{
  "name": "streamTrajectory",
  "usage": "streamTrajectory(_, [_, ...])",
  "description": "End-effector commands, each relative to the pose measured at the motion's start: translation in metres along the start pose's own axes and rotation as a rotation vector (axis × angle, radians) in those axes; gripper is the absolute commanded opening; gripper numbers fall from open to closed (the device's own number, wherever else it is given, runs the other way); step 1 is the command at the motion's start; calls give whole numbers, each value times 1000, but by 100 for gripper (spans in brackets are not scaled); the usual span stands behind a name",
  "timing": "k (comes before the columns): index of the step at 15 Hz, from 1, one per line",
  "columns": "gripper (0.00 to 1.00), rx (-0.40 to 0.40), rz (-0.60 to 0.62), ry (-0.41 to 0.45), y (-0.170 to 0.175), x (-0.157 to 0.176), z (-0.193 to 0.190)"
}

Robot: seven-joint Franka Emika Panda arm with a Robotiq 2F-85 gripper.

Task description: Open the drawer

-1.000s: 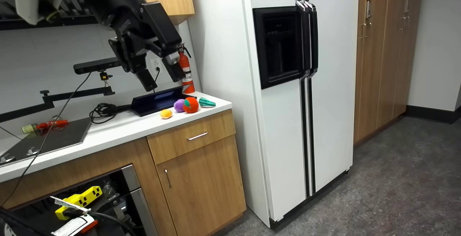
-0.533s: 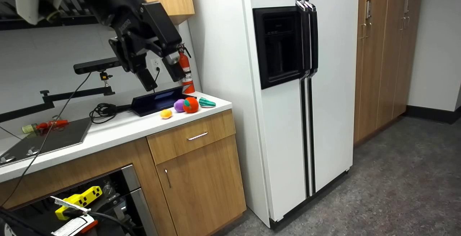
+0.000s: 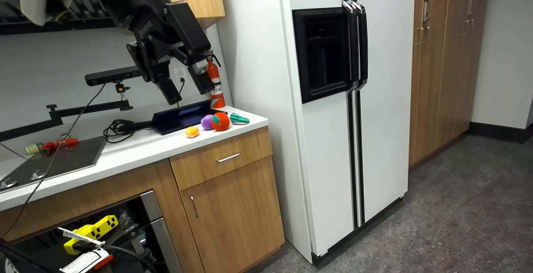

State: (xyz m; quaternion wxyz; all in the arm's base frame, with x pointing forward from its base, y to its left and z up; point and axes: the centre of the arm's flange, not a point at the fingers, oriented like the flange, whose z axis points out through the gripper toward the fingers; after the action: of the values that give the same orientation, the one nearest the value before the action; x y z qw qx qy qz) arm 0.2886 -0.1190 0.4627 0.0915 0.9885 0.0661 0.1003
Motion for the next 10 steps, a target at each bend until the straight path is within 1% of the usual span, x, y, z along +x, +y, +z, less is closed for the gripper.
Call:
streamTrajectory(1, [100, 48, 2, -17, -3, -2, 0])
streamTrajectory(4, [100, 63, 16, -59, -4, -4, -1])
streamTrajectory(5, [100, 36, 10, -41, -2, -3, 1])
streamTrajectory(10, [100, 42, 11, -57, -2, -4, 3])
